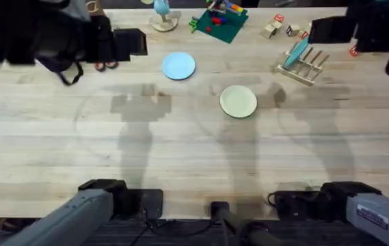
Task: Pick up the plates from the table one by one and place each into a slot on the dish rack.
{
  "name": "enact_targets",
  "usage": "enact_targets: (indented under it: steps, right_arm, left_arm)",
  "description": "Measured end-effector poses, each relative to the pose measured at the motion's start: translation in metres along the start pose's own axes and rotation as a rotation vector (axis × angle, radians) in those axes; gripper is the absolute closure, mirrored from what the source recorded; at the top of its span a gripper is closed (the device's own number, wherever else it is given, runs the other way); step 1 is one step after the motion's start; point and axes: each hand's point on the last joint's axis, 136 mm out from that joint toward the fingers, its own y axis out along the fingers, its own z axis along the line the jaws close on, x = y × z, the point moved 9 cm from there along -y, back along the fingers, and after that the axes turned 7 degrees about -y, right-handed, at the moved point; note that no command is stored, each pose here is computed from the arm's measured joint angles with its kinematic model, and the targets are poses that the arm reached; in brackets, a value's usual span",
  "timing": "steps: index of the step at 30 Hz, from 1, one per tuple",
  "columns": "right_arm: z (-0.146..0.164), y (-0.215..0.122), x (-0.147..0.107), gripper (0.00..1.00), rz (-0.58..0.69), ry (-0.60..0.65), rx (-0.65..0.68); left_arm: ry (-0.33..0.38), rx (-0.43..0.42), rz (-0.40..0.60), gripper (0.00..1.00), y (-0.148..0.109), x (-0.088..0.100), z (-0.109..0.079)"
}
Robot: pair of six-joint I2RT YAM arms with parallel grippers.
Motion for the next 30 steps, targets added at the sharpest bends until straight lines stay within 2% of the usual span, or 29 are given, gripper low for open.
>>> enact_targets:
  steps: [6,16,20,22,24,30]
  right_arm:
    - [0.000,0.019,-0.003,0.005,0.083,0.003,0.009]
    - [0.000,0.021,-0.003,0.005,0.089,0.003,0.010]
    - [0.000,0.021,-0.003,0.005,0.089,0.003,0.010]
    - [0.000,0.021,-0.003,0.005,0.089,0.003,0.010]
    - [0.000,0.021,-0.003,0.005,0.089,0.003,0.010]
    - [0.000,0.021,-0.003,0.005,0.089,0.003,0.010]
  left_arm:
    - [-0.002,0.004,0.079,0.007,0.024,0.012,-0.003]
    - [-0.004,-0.001,0.065,0.027,0.025,0.016,-0.004]
    - [0.000,-0.017,0.051,0.629,0.025,0.018,-0.005]
    - [0.005,-0.069,0.030,0.915,0.025,0.022,-0.008]
    - [0.001,-0.136,0.010,0.956,0.025,0.027,-0.009]
    - [-0.044,-0.325,-0.006,0.961,0.037,0.042,-0.003]
